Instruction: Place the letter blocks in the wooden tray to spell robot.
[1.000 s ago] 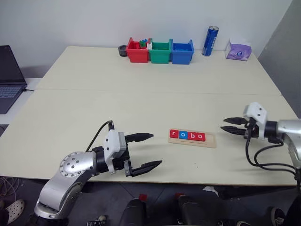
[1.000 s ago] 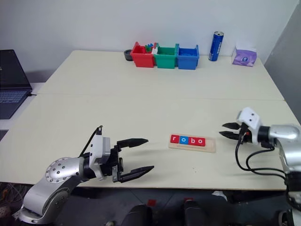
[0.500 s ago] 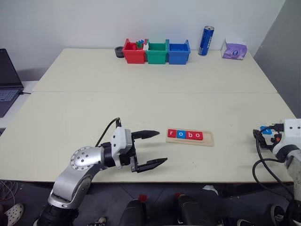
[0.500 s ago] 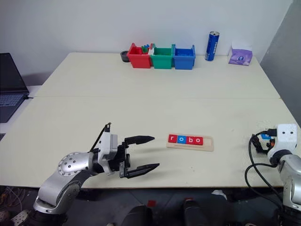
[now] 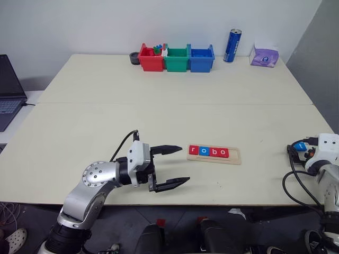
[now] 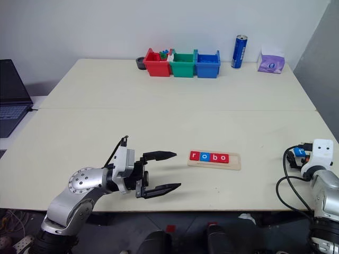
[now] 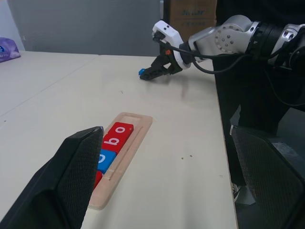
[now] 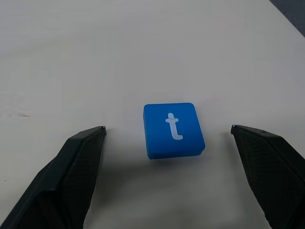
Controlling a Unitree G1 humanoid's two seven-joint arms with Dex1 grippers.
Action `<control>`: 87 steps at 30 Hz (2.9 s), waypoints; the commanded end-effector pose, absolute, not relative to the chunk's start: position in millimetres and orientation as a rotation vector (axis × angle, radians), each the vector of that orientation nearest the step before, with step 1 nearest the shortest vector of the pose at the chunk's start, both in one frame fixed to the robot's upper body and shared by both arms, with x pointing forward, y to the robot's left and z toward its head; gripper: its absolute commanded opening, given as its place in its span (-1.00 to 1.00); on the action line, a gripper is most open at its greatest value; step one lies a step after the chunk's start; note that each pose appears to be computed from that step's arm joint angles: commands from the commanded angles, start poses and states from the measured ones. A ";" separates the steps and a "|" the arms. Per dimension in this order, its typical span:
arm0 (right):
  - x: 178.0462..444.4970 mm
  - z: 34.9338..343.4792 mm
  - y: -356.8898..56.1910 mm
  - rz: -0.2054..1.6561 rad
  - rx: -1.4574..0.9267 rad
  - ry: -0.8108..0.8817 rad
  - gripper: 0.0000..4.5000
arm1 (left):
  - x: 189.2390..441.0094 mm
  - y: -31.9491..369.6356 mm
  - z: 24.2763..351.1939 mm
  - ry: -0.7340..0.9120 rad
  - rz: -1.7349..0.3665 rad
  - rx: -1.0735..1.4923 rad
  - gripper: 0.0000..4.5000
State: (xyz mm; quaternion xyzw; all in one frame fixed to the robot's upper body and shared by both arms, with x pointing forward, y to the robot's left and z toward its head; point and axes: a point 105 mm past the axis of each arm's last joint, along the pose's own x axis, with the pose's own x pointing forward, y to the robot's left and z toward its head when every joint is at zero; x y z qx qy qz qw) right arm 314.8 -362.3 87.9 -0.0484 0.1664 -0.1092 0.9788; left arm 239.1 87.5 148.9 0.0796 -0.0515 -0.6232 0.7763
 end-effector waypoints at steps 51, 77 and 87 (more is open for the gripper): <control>268.9 107.1 -220.0 -0.019 0.000 0.464 0.99 | 231.9 86.1 160.6 -0.137 -1.285 0.183 1.00; 303.7 93.8 -258.4 0.952 -0.616 0.393 0.99 | 231.6 87.7 159.5 -0.140 -1.305 0.195 1.00; 294.1 82.2 -254.0 1.053 -0.567 0.459 0.41 | 230.9 90.4 159.1 -0.134 -1.296 0.200 1.00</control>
